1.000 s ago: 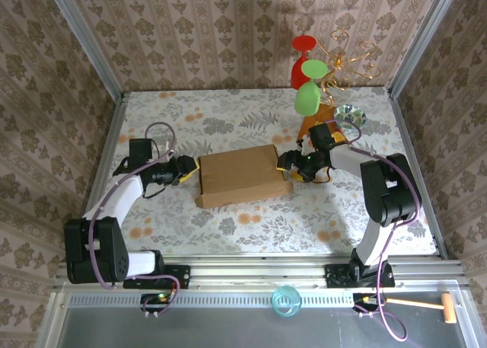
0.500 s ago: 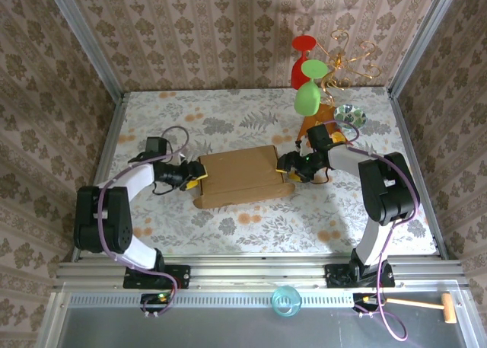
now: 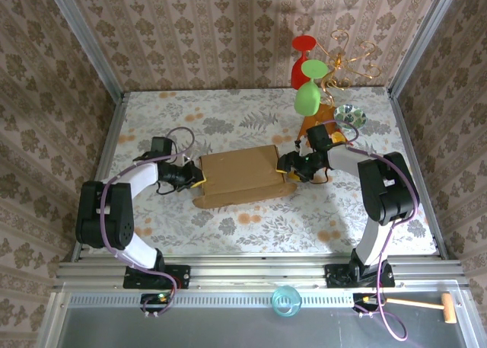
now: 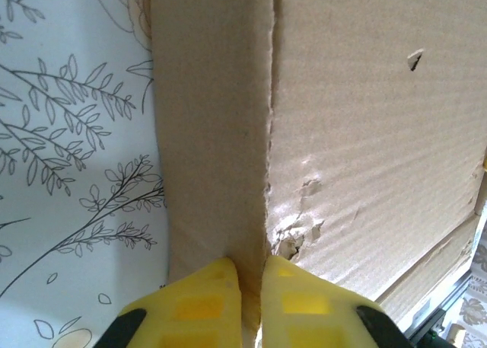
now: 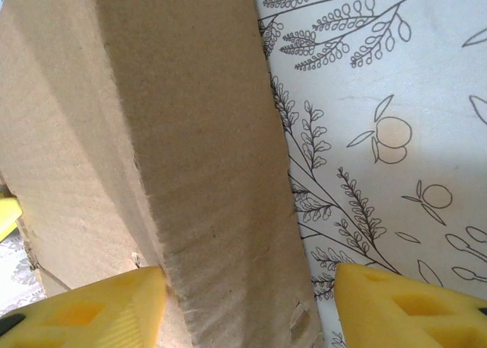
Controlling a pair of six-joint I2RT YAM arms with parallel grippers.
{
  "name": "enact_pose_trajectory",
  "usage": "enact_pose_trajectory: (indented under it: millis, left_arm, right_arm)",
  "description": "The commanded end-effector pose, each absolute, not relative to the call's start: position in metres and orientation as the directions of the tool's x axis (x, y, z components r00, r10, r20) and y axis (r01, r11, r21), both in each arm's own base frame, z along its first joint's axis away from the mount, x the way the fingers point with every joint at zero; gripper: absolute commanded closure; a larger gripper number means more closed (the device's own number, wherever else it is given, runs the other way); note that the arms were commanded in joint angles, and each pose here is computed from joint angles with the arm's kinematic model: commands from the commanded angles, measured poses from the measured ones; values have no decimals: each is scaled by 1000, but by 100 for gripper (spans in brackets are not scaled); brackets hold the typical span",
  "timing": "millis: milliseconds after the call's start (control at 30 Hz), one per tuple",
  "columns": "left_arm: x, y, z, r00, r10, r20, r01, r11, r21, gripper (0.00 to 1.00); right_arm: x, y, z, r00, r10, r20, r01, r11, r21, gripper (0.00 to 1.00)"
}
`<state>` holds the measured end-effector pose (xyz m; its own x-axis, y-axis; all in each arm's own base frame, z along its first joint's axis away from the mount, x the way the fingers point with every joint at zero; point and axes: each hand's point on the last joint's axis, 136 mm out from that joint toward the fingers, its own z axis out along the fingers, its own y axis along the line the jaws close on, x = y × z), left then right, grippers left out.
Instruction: Fold the paper box
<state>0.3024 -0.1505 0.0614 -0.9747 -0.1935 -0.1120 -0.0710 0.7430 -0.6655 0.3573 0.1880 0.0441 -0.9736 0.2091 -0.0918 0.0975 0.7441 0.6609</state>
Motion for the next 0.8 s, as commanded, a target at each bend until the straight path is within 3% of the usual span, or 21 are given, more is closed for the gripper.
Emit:
enact_pose_trajectory:
  millis: [0, 67, 333, 767]
  left_arm:
    - [291, -158, 54, -986, -143, -82, -55, 753, -656, 95]
    - [290, -157, 54, -987, -137, -79, -52, 755, -654, 100]
    - [287, -156, 59, -989, -109, -103, -11, 739, -674, 100]
    - [284, -140, 53, -983, -162, -82, -54, 692, -720, 100]
  right_arm:
    - [342, 191, 27, -987, 154, -51, 87, 766, 637, 35]
    - [344, 189, 30, -987, 147, -61, 74, 763, 642, 33]
    - [353, 171, 44, -983, 161, -91, 59, 738, 672, 24]
    - [351, 194, 53, -991, 123, -48, 37, 607, 793, 23]
